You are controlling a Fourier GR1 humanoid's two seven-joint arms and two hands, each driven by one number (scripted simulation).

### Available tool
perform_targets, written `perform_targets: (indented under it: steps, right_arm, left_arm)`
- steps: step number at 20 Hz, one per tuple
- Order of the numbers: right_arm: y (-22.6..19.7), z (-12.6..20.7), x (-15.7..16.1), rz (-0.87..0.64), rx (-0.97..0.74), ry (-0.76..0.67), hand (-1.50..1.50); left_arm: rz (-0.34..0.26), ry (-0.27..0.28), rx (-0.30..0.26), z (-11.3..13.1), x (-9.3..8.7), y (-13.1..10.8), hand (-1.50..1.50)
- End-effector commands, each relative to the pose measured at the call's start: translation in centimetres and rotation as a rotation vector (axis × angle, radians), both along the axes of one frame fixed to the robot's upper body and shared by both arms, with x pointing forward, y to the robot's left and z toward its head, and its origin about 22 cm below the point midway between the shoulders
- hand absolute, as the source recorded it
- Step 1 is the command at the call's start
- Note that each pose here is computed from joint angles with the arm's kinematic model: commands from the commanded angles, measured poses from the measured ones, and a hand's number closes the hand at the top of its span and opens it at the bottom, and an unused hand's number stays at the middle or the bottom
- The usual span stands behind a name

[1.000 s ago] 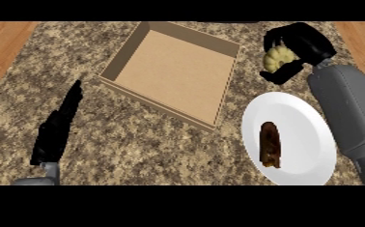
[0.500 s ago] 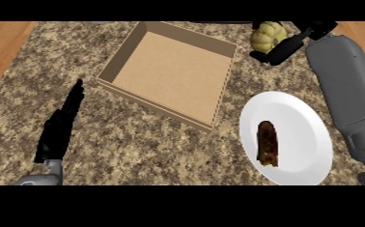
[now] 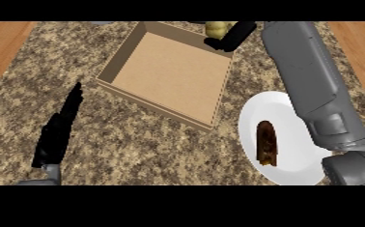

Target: Pick the squash from the plate and place it in the cardboard box

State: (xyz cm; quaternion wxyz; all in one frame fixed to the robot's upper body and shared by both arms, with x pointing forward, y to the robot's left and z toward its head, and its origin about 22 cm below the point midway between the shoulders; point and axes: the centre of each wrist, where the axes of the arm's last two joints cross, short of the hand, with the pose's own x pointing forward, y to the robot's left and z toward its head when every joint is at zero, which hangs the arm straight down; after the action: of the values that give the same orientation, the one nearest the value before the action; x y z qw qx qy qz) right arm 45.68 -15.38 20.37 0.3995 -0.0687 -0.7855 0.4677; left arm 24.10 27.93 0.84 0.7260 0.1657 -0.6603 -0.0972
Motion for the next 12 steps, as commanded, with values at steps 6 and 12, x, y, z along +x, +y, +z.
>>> perform_targets:
  steps: [6, 12]
  right_arm:
    - [8.1, 0.4, 0.2, -0.004, -0.087, 0.061, 1.50]
    - [11.4, -2.3, -0.3, -0.032, -0.181, 0.106, 1.50]
  left_arm:
    - [-0.021, -0.009, 0.004, -0.2, 0.2, 0.6, 0.00]
    - [-0.038, -0.011, -0.001, -0.6, 0.3, -0.8, 0.00]
